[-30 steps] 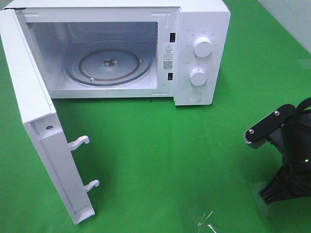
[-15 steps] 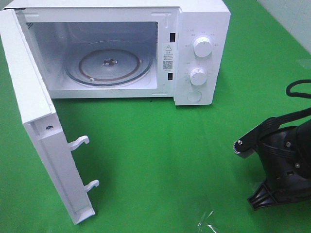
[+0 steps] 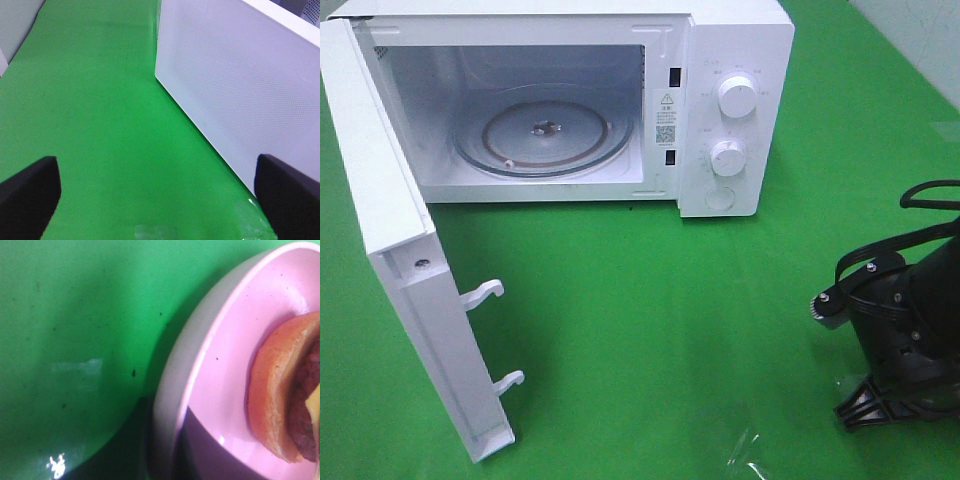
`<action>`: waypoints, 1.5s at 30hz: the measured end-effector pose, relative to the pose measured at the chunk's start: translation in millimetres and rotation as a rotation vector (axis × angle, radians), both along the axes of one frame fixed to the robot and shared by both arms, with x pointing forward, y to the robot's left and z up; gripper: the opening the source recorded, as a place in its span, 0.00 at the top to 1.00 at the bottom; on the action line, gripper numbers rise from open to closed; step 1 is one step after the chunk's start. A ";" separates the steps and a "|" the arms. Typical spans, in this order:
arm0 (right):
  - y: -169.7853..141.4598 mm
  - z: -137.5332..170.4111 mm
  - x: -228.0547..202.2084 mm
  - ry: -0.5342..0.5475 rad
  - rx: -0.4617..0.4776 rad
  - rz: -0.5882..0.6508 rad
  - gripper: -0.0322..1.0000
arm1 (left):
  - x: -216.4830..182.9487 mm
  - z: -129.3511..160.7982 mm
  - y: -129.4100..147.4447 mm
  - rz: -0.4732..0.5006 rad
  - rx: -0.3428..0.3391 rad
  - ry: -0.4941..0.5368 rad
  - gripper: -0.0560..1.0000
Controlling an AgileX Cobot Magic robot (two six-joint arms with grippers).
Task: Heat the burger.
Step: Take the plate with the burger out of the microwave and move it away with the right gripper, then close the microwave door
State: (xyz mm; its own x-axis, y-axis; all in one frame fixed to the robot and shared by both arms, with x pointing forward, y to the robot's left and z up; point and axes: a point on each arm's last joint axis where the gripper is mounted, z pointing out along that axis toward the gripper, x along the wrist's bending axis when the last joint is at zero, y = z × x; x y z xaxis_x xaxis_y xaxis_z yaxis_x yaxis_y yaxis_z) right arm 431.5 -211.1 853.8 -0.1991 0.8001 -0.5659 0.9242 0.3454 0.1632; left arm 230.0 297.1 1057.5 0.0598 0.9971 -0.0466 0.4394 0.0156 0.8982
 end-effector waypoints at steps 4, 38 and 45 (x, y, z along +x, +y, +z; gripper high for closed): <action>-0.1 -0.1 0.6 0.000 0.003 0.004 0.85 | 0.0 0.0 0.0 0.000 0.000 0.000 0.03; 7.7 48.4 -5.3 -0.046 0.212 0.072 0.51 | 0.0 0.0 0.0 0.000 0.000 0.000 0.03; 15.1 89.2 -15.9 -0.119 0.430 0.184 0.39 | 0.0 0.0 0.0 0.000 0.000 0.000 0.03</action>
